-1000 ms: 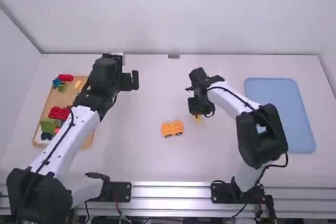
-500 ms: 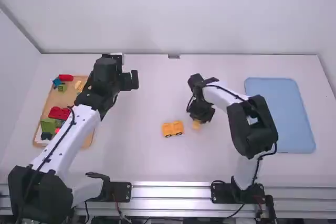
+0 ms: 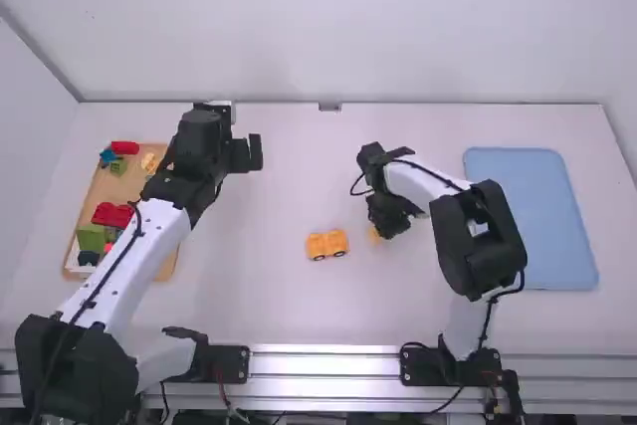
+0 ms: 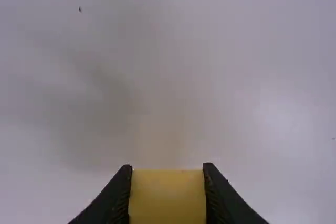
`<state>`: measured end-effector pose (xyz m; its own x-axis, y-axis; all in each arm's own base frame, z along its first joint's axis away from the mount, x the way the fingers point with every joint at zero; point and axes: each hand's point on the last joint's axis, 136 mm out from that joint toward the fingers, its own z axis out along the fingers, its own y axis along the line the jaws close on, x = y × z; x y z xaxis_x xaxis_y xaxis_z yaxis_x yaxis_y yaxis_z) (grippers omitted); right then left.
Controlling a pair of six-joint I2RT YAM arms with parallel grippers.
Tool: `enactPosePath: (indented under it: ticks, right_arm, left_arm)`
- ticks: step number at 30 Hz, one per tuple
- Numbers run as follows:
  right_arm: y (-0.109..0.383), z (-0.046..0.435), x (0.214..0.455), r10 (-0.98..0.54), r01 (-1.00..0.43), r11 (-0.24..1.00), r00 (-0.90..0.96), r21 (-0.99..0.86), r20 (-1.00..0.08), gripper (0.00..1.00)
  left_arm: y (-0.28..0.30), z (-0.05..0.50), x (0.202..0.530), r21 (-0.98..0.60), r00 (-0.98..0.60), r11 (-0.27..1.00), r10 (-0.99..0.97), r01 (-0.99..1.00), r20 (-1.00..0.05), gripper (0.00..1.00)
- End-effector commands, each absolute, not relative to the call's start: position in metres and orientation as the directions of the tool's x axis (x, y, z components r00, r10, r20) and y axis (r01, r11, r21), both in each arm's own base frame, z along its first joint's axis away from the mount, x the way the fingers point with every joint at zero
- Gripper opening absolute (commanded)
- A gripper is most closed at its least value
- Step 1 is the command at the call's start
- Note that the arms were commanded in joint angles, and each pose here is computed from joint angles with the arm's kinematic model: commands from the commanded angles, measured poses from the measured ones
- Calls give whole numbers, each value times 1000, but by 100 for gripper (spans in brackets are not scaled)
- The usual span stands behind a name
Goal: Assemble lego blocks to make yellow taxi
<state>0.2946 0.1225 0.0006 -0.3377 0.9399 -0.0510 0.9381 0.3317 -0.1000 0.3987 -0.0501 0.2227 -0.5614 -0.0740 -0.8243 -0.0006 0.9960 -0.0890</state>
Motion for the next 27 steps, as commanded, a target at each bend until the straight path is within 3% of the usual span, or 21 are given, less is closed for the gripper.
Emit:
enactPosePath:
  ticks: [1,7,15,16,19,20,27]
  right_arm:
    - [124,-9,294,957,958,274,-281,-91,-74,21]
    - [135,-27,294,960,960,278,-279,-37,-19,16]
    - [134,-28,290,961,961,274,-275,-50,-18,22]
    - [135,-28,290,961,960,274,-275,-49,-15,30]
    - [134,-28,291,959,958,282,-283,-50,-15,91]
    - [133,-28,291,960,959,278,-279,-52,-13,98]
    - [137,-23,293,966,964,259,-257,-57,42,98]
  left_arm:
    - [-49,227,401,-87,-554,996,-77,-9,-829,99]
    - [-50,227,401,-86,-555,996,-76,-8,-828,99]
    - [-50,227,401,-88,-556,996,-77,-8,-828,99]
    - [-50,227,401,-90,-556,996,-77,-4,-828,99]
    - [-51,227,401,-90,-557,996,-76,-3,-827,99]
    - [-51,227,401,-90,-557,996,-76,-3,-827,99]
    - [-51,227,401,-91,-556,996,-77,-3,-827,99]
